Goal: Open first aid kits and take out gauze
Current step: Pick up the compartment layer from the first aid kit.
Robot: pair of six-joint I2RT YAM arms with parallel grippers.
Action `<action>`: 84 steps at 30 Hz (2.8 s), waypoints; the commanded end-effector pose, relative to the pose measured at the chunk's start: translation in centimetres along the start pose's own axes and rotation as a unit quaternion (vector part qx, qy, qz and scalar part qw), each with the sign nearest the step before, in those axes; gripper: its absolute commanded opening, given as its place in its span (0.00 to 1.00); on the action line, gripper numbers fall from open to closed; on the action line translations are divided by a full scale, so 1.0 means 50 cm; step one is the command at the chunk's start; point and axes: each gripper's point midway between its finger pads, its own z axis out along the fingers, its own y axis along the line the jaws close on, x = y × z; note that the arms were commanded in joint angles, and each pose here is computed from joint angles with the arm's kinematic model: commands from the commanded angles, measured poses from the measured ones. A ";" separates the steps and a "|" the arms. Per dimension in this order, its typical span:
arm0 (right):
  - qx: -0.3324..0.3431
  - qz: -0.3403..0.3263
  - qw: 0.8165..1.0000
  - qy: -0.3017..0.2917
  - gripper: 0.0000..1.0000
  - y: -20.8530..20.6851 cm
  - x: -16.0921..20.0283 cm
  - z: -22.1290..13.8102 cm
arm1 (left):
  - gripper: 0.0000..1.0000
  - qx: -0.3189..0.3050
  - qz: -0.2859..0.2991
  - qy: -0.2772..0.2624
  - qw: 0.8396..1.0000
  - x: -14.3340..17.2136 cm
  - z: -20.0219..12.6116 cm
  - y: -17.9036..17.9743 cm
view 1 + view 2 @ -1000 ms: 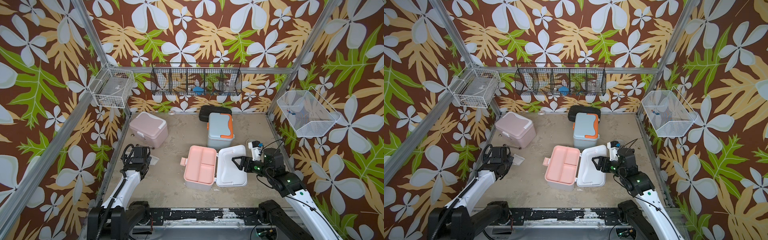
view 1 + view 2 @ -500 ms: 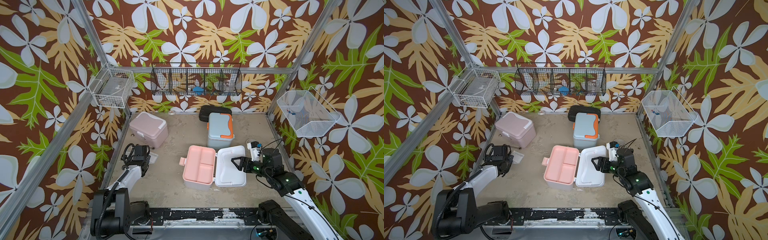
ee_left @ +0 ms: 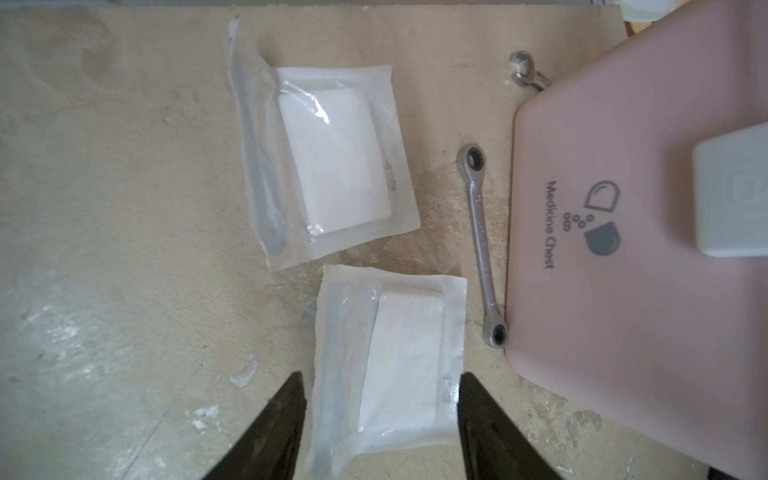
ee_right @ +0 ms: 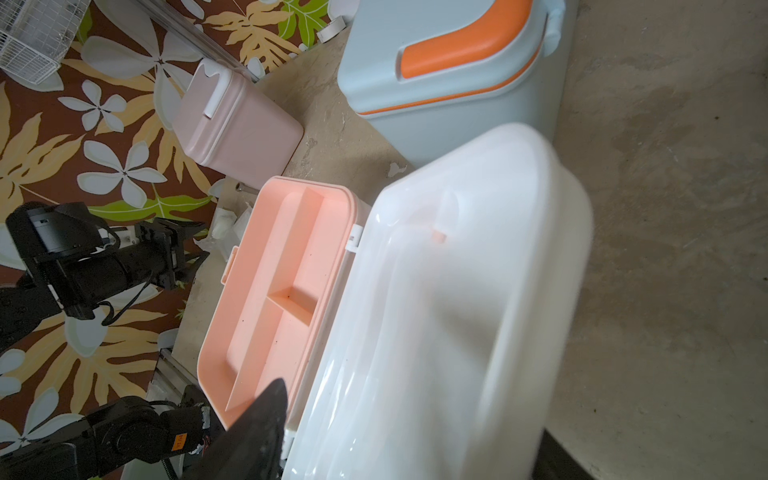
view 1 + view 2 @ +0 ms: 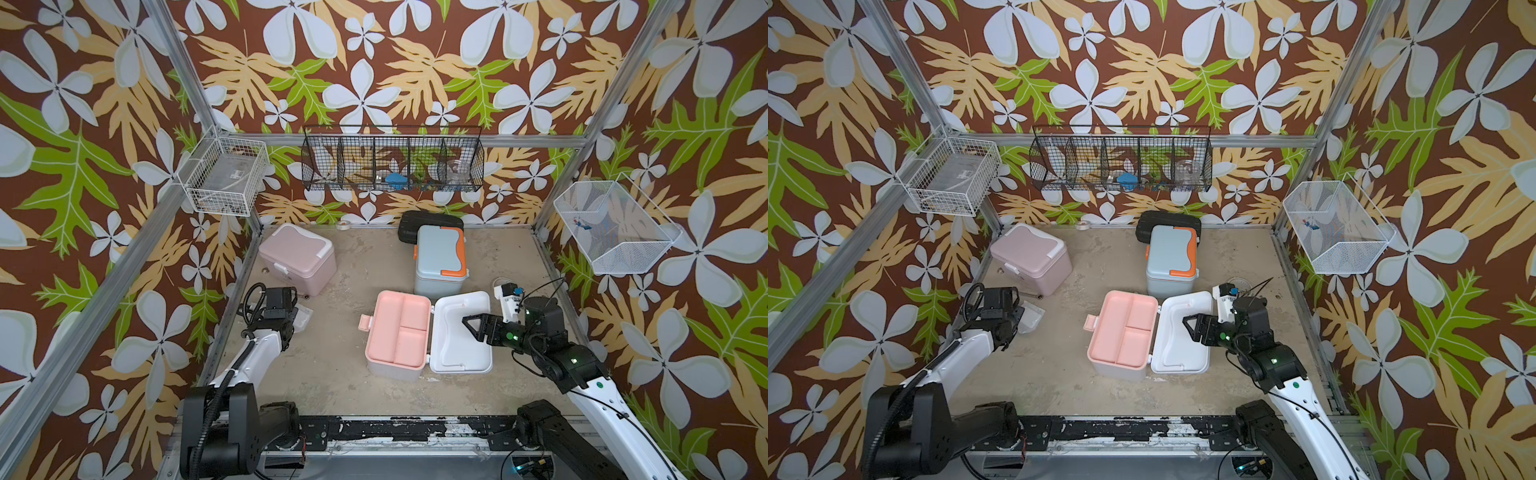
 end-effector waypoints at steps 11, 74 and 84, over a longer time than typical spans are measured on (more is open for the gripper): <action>-0.001 -0.007 1.000 -0.010 0.73 0.000 -0.011 0.006 | 1.00 0.220 0.344 0.083 0.909 0.148 -0.286 -0.246; -0.008 -0.003 1.000 -0.014 0.74 0.002 -0.005 0.004 | 0.00 0.198 0.622 0.200 0.730 0.609 -0.395 -0.309; -0.001 -0.004 1.000 -0.017 0.74 -0.003 -0.008 0.004 | 0.00 0.241 0.603 0.191 0.737 0.566 -0.459 -0.350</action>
